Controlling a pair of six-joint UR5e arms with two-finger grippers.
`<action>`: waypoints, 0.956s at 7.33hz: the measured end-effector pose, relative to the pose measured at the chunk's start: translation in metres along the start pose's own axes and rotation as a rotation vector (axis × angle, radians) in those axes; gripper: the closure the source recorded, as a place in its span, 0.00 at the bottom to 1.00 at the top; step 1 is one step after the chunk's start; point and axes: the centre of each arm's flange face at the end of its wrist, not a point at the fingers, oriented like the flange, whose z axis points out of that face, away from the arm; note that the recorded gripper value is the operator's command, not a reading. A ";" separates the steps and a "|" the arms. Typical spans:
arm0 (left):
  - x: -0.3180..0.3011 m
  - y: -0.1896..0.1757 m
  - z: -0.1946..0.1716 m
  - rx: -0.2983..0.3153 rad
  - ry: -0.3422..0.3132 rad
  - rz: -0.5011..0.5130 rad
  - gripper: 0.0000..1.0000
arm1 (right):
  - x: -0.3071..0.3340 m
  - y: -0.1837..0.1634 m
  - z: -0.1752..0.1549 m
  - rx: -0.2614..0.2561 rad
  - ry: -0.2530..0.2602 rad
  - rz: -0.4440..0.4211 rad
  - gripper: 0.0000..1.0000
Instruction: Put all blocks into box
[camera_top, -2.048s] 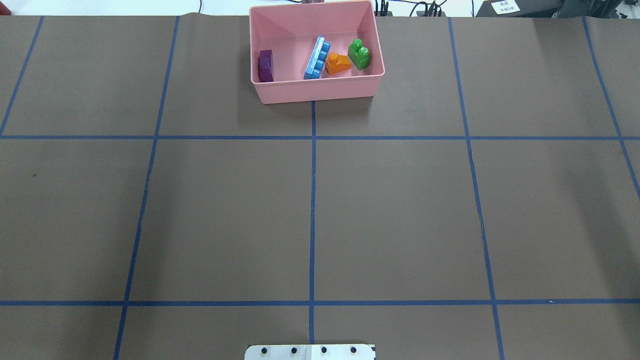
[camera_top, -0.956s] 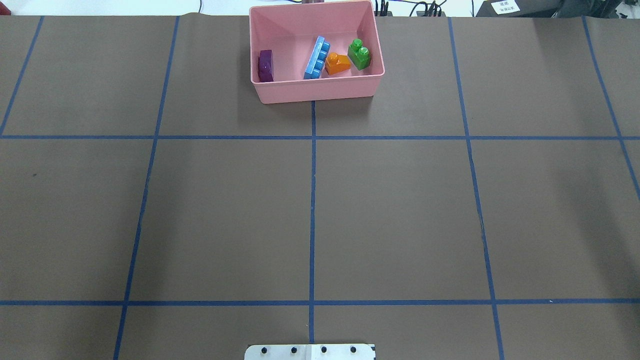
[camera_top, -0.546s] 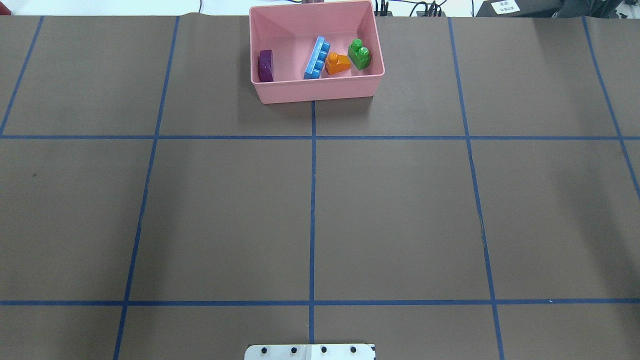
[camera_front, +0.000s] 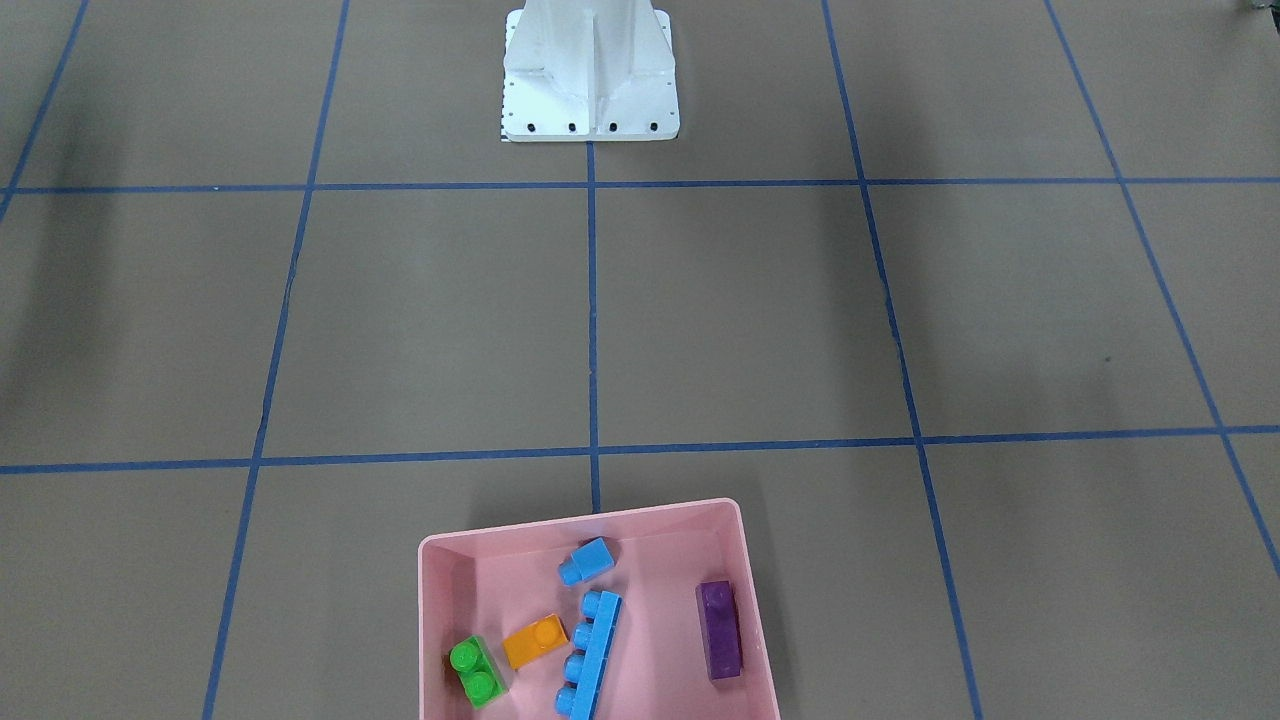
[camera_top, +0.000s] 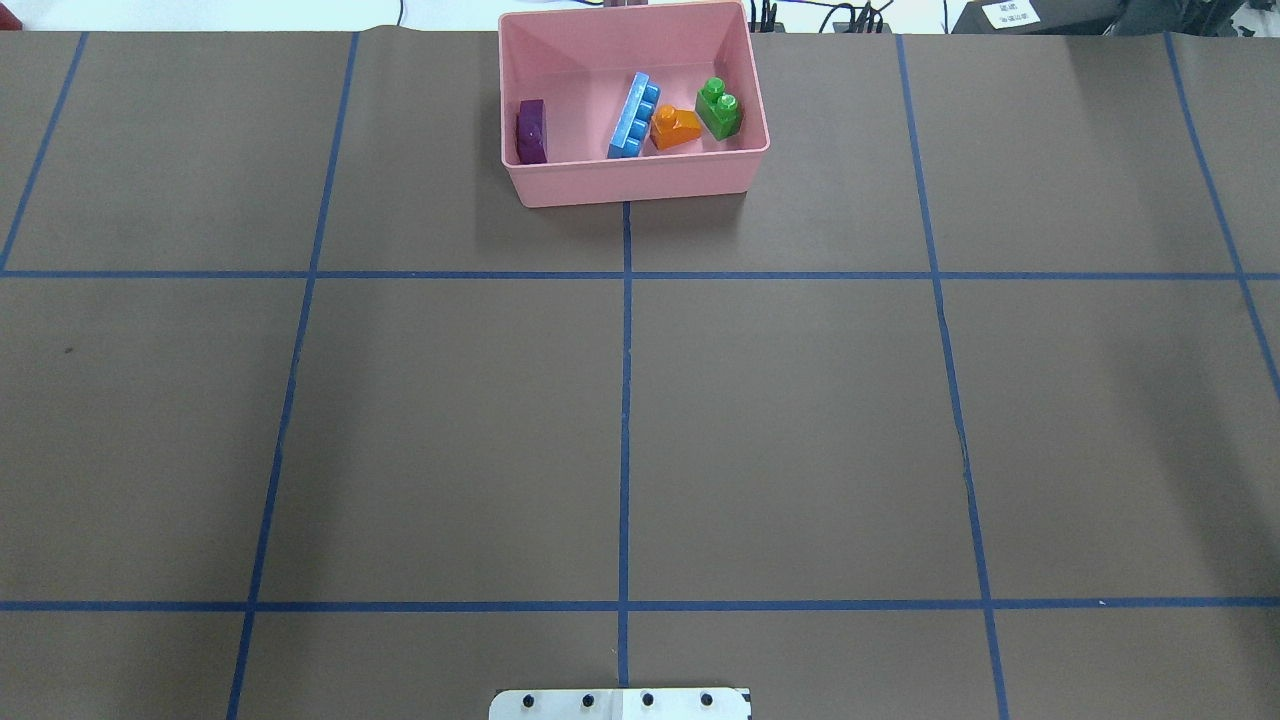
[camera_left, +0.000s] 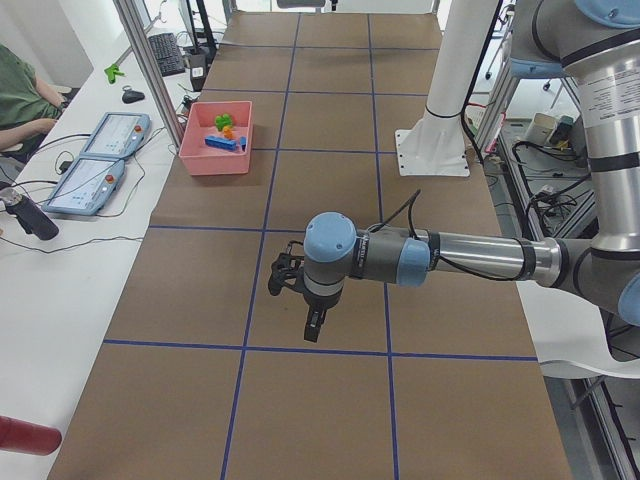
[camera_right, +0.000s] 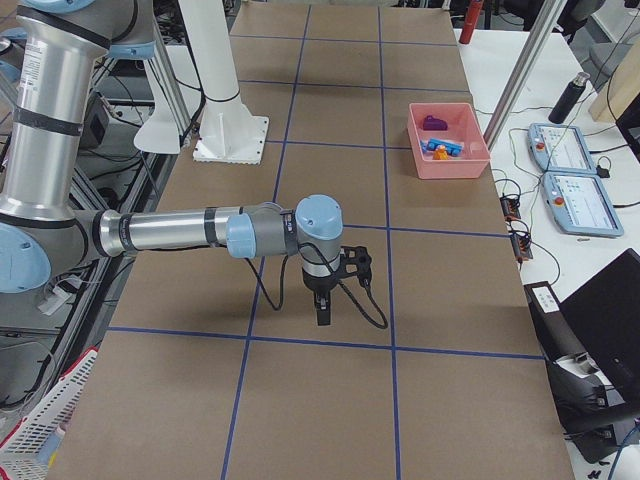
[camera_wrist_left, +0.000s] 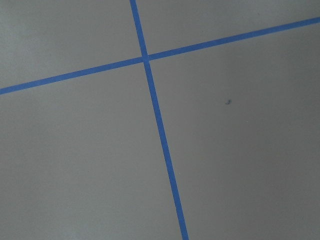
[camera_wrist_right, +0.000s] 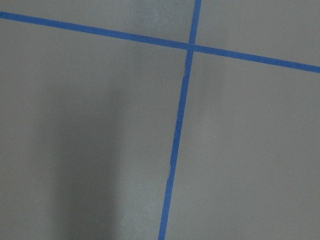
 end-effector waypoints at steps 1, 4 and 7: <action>0.000 0.000 0.000 0.000 0.000 -0.001 0.00 | -0.001 0.001 0.000 -0.001 -0.016 0.000 0.00; -0.002 0.001 0.002 -0.005 0.001 -0.004 0.00 | -0.003 0.002 0.001 -0.002 -0.042 0.000 0.00; -0.004 0.002 0.004 -0.008 0.001 -0.008 0.00 | -0.004 0.002 0.001 -0.002 -0.044 -0.001 0.00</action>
